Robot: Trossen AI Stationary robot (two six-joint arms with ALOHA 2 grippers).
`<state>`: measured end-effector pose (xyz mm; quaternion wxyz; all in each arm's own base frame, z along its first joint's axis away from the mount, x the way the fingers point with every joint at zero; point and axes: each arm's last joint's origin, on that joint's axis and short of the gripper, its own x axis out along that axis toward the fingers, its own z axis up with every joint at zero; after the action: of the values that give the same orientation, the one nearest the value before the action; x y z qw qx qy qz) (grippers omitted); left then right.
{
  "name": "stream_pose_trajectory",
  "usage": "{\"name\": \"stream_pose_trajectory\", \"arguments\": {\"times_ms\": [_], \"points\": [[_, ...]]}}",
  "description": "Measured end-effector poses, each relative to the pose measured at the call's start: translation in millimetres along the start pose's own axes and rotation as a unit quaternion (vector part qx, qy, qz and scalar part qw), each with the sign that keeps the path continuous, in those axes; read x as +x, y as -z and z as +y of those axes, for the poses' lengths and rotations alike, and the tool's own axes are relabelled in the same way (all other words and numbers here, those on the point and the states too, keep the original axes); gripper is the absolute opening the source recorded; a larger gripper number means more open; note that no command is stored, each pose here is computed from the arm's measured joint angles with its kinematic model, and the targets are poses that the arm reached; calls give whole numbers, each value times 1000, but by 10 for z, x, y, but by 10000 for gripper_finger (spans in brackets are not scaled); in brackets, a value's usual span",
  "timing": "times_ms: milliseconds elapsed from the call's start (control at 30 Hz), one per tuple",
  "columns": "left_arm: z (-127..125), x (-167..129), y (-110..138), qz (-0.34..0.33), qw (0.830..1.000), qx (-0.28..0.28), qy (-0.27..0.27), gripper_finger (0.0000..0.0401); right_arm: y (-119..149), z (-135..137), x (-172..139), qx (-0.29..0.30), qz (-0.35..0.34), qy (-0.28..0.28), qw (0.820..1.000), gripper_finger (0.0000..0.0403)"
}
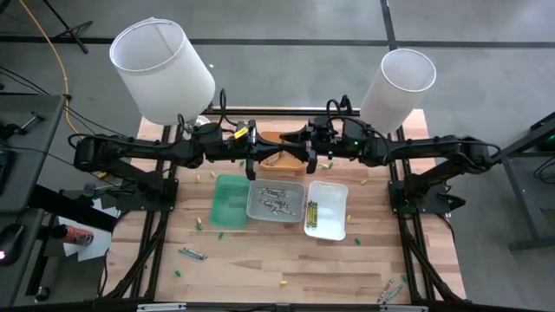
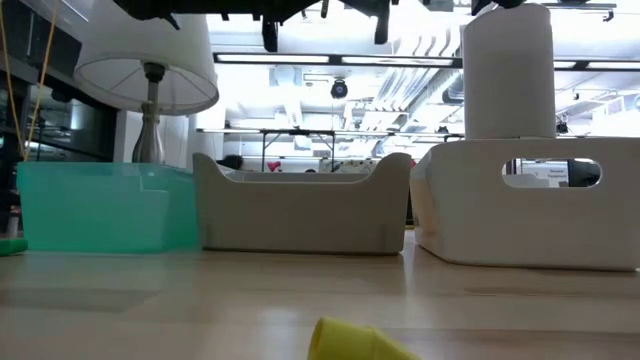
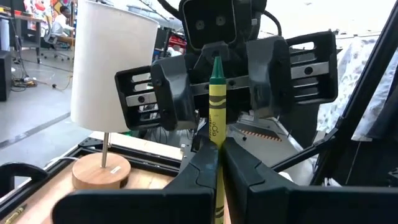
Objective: Sort crayons
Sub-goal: Put the green crayon into the white bin
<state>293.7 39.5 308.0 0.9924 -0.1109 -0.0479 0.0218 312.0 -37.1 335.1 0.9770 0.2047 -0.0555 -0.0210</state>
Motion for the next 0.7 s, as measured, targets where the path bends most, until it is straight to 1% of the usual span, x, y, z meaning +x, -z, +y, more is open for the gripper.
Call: {"name": "stream_pose_trajectory", "arguments": {"times_ms": [167,433,500,700], "points": [[0,0,1,1,1000,0,0,0,61,-31,43,16,9,6,1000,108],[-2,-2,-11,-3,1000,-1,0,0,34,-21,28,9,2,4,1000,16],[-2,-2,-12,-3,1000,0,0,0,30,-19,25,9,2,4,1000,9],[0,-2,-12,-3,1000,0,0,11,23,-16,19,13,1,3,1000,10]]}}
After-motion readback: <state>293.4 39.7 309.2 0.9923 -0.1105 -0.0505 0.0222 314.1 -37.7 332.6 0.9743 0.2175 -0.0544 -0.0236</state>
